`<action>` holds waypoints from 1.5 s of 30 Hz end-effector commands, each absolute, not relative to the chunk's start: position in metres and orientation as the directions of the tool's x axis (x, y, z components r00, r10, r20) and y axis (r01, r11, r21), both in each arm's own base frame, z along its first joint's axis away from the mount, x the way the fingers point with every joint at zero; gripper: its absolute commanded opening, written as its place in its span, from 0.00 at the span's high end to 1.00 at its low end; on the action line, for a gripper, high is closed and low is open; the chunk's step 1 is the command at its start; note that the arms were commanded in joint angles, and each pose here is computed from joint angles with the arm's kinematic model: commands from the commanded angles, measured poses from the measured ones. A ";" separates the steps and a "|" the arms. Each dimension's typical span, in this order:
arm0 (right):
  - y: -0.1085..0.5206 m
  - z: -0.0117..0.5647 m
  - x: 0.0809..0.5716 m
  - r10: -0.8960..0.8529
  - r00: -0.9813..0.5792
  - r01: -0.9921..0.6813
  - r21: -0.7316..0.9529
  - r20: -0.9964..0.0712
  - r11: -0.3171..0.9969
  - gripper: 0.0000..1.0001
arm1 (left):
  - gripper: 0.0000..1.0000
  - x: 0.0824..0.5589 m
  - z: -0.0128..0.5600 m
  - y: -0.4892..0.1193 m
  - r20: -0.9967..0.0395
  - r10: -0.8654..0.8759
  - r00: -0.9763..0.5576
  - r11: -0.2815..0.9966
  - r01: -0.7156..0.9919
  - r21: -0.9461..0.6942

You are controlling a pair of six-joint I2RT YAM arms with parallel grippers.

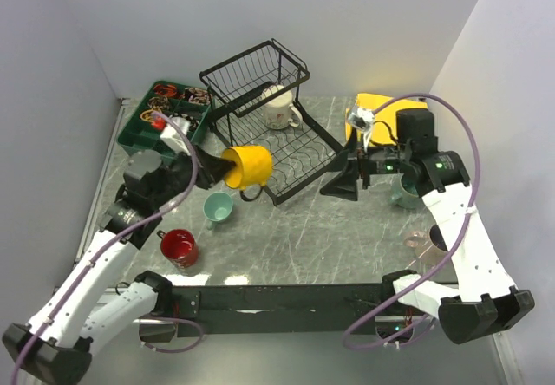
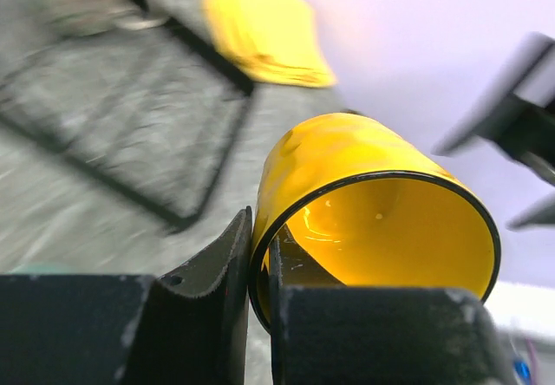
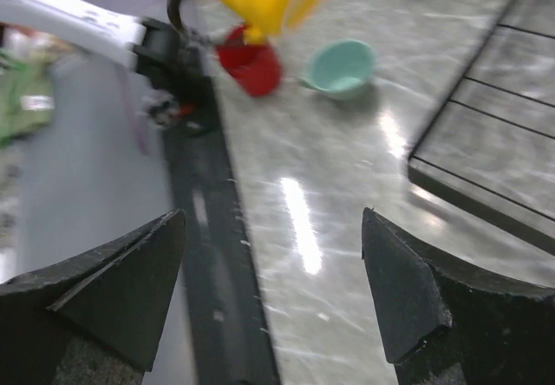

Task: Load the cups into the dish rack

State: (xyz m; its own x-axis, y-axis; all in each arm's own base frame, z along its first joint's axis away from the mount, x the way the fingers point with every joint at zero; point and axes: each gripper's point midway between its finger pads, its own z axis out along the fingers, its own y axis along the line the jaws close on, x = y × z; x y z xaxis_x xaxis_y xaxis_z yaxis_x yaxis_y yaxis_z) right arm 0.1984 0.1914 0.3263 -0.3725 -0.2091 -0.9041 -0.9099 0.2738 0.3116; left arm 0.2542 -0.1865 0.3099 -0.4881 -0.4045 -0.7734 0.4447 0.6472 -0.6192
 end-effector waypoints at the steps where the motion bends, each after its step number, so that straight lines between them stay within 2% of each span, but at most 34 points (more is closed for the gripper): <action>1: 0.220 0.364 0.186 -0.120 -0.419 -0.904 0.402 -0.900 0.146 0.11 | 0.99 0.235 0.398 -0.221 -0.812 -0.501 -0.299 0.492 0.673 -0.551; 2: 0.224 0.366 0.179 -0.105 -0.505 -0.862 0.494 -0.857 0.118 0.11 | 0.99 0.235 0.410 -0.224 -0.804 -0.531 -0.269 0.472 0.694 -0.544; 3: 0.228 0.374 0.181 -0.083 -0.478 -0.878 0.472 -0.875 0.080 0.11 | 0.99 0.234 0.416 -0.229 -0.781 -0.561 -0.276 0.437 0.702 -0.562; 4: 0.230 0.368 0.179 -0.080 -0.512 -0.859 0.508 -0.855 0.065 0.00 | 0.99 0.233 0.423 -0.231 -0.763 -0.588 -0.271 0.412 0.711 -0.570; 5: 0.233 0.369 0.174 -0.070 -0.567 -0.824 0.565 -0.821 0.046 0.00 | 0.99 0.237 0.425 -0.232 -0.738 -0.620 -0.266 0.400 0.702 -0.589; 6: 0.236 0.378 0.176 -0.042 -0.502 -0.865 0.502 -0.864 0.017 0.00 | 0.99 0.235 0.439 -0.237 -0.696 -0.667 -0.266 0.342 0.721 -0.603; 8: 0.237 0.377 0.172 -0.014 -0.562 -0.827 0.562 -0.827 0.009 0.00 | 0.99 0.241 0.445 -0.239 -0.648 -0.719 -0.251 0.321 0.707 -0.630; 9: 0.238 0.383 0.172 -0.001 -0.544 -0.839 0.544 -0.839 -0.007 0.00 | 0.99 0.240 0.453 -0.244 -0.621 -0.743 -0.250 0.289 0.717 -0.634; 11: 0.242 0.383 0.175 0.005 -0.619 -0.785 0.619 -0.785 -0.008 0.00 | 0.99 0.241 0.460 -0.248 -0.592 -0.770 -0.238 0.265 0.725 -0.636; 13: 0.245 0.388 0.178 0.035 -0.629 -0.777 0.629 -0.777 -0.013 0.00 | 0.99 0.240 0.465 -0.257 -0.565 -0.790 -0.239 0.231 0.737 -0.635; 14: 0.247 0.394 0.178 0.052 -0.677 -0.736 0.677 -0.734 -0.020 0.00 | 0.99 0.244 0.469 -0.255 -0.544 -0.809 -0.223 0.232 0.728 -0.645; 24: 0.254 0.420 0.195 0.123 -0.785 -0.618 0.781 -0.606 -0.096 0.01 | 0.99 0.255 0.478 -0.281 -0.452 -0.866 -0.213 0.182 0.708 -0.682; 27: 0.256 0.420 0.198 0.127 -0.809 -0.587 0.802 -0.574 -0.112 0.04 | 0.99 0.254 0.479 -0.290 -0.447 -0.867 -0.219 0.171 0.712 -0.681; 32: 0.256 0.419 0.199 0.131 -0.826 -0.562 0.818 -0.548 -0.122 0.19 | 0.99 0.255 0.479 -0.302 -0.466 -0.858 -0.219 0.181 0.719 -0.671; 35: 0.254 0.420 0.198 0.139 -0.828 -0.560 0.819 -0.544 -0.129 0.32 | 0.99 0.255 0.474 -0.308 -0.477 -0.847 -0.232 0.179 0.722 -0.669; 36: 0.254 0.418 0.198 0.139 -0.831 -0.555 0.822 -0.539 -0.129 0.41 | 0.99 0.256 0.472 -0.310 -0.481 -0.845 -0.235 0.180 0.721 -0.669; 38: 0.253 0.418 0.200 0.144 -0.832 -0.553 0.823 -0.536 -0.129 0.49 | 0.99 0.257 0.468 -0.312 -0.489 -0.839 -0.240 0.184 0.721 -0.669; 41: 0.253 0.414 0.202 0.142 -0.835 -0.548 0.828 -0.532 -0.122 0.67 | 0.99 0.255 0.467 -0.318 -0.514 -0.821 -0.250 0.187 0.732 -0.655; 42: 0.252 0.412 0.203 0.143 -0.835 -0.547 0.829 -0.531 -0.120 0.80 | 0.99 0.253 0.466 -0.321 -0.525 -0.811 -0.259 0.183 0.739 -0.648; 45: 0.251 0.410 0.206 0.144 -0.827 -0.559 0.822 -0.543 -0.108 1.00 | 0.99 0.251 0.464 -0.325 -0.541 -0.796 -0.271 0.182 0.746 -0.641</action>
State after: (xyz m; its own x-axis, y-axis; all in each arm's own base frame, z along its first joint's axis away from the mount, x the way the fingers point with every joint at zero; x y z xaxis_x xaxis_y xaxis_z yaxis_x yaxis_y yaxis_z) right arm 0.2042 0.2537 0.4019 -0.8887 0.1126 -0.4444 -0.4553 -0.1021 0.8845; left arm 0.2766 -0.3214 0.4141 -0.2590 -0.7705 -0.5825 0.6441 0.3116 -0.6986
